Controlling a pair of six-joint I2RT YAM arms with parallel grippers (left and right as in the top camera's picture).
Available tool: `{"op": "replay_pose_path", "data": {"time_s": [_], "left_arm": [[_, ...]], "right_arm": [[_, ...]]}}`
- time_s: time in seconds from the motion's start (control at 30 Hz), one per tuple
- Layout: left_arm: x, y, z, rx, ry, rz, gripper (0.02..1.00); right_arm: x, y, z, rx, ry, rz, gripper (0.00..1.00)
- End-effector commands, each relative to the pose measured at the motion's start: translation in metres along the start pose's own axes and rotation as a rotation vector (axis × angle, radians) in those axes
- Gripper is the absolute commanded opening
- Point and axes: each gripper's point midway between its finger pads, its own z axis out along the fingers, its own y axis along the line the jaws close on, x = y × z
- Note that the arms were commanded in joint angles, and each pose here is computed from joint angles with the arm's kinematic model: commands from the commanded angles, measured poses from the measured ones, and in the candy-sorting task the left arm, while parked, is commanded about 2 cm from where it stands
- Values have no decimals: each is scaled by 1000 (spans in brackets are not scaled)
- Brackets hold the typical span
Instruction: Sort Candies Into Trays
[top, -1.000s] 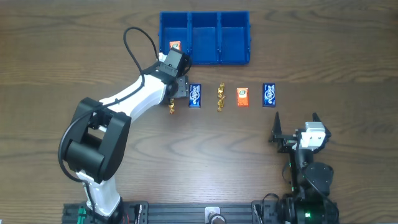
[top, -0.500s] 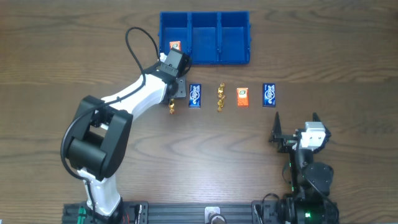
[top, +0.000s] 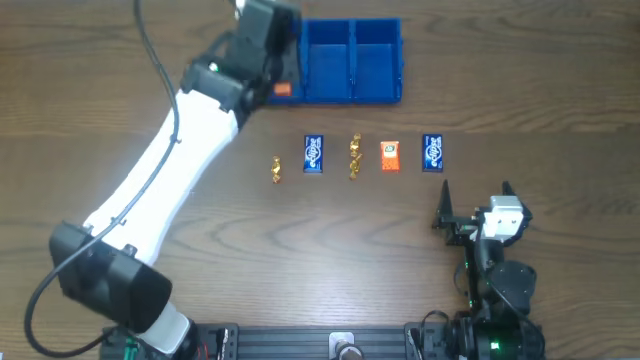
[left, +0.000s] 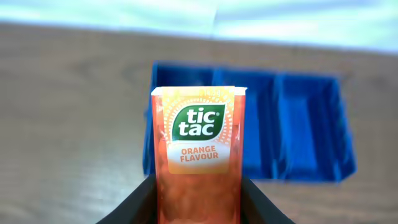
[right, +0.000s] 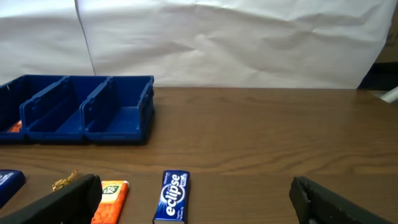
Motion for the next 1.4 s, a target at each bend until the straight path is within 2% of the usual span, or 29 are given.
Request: {"op": "replay_pose_path", "data": {"time_s": [0.03, 0.27, 0.53, 0.57, 0.6, 0.63, 0.67, 0.73, 0.83, 0.93, 1.07, 1.2, 1.4], "left_arm": [[1, 15, 55, -83, 52, 46, 292], [35, 27, 102, -83, 171, 38, 327], [42, 25, 110, -74, 191, 40, 360], [43, 24, 110, -71, 193, 40, 402], [43, 24, 110, -69, 194, 40, 483], [43, 24, 110, -69, 196, 40, 638], [44, 24, 110, -71, 200, 40, 746], [45, 25, 110, -72, 204, 41, 798], [43, 21, 105, -67, 197, 22, 792], [32, -9, 82, -21, 147, 6, 785], [36, -84, 37, 42, 114, -21, 787], [87, -156, 15, 87, 129, -4, 776], [172, -192, 45, 41, 235, 40, 750]], "right_arm": [[1, 2, 0, -8, 3, 10, 998], [1, 2, 0, -8, 3, 10, 1000], [1, 2, 0, -8, 3, 10, 998], [1, 2, 0, -8, 2, 10, 1000], [1, 2, 0, -8, 3, 10, 998], [1, 2, 0, -8, 3, 10, 1000], [1, 2, 0, -8, 3, 10, 998], [1, 2, 0, -8, 3, 10, 996], [1, 2, 0, -8, 3, 10, 1000], [1, 2, 0, -8, 3, 10, 1000], [1, 2, 0, -8, 3, 10, 998], [1, 2, 0, -8, 3, 10, 998], [1, 2, 0, -8, 3, 10, 1000]]}}
